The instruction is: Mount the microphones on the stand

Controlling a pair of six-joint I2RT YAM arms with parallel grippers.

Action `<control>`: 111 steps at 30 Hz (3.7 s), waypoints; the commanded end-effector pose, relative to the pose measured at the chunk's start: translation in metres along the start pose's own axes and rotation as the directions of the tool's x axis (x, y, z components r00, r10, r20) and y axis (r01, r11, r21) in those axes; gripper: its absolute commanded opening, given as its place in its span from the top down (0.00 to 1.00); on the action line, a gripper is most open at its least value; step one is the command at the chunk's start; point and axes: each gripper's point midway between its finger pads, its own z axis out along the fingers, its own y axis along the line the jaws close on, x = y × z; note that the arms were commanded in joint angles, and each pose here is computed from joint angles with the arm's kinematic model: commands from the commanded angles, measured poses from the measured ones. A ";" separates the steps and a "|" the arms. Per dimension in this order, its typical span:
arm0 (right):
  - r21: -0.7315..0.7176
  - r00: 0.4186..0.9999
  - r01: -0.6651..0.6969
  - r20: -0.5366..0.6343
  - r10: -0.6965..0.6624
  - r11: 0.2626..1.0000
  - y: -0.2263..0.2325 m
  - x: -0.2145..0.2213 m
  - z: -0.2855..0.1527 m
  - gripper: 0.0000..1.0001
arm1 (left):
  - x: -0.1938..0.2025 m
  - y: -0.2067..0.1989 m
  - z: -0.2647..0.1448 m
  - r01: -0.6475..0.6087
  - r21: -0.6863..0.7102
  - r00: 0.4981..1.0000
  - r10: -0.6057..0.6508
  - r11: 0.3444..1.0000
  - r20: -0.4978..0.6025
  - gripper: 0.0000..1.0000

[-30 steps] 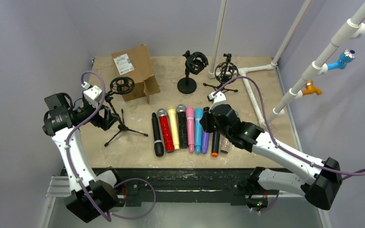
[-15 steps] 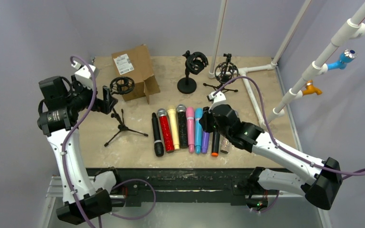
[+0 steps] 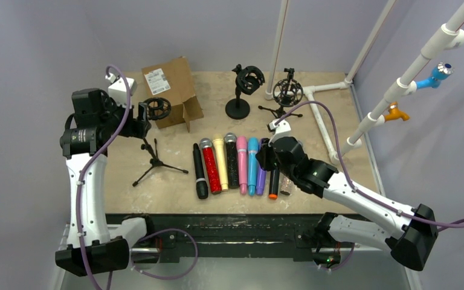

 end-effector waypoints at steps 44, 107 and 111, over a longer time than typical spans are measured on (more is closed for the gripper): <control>-0.016 0.997 -0.063 -0.038 0.062 0.998 0.033 0.017 0.023 0.78 | -0.037 -0.049 0.019 -0.608 0.200 0.794 0.579 0.769 0.186 0.89; 0.164 0.925 0.154 -0.371 -0.084 0.974 0.037 0.067 0.174 0.49 | -0.011 -0.110 -0.109 -0.179 0.283 0.964 0.111 0.942 0.241 0.00; 0.172 0.918 0.156 -0.388 -0.078 0.973 0.034 0.078 0.177 0.52 | -0.010 -0.111 -0.109 -0.181 0.287 0.964 0.113 0.941 0.240 0.00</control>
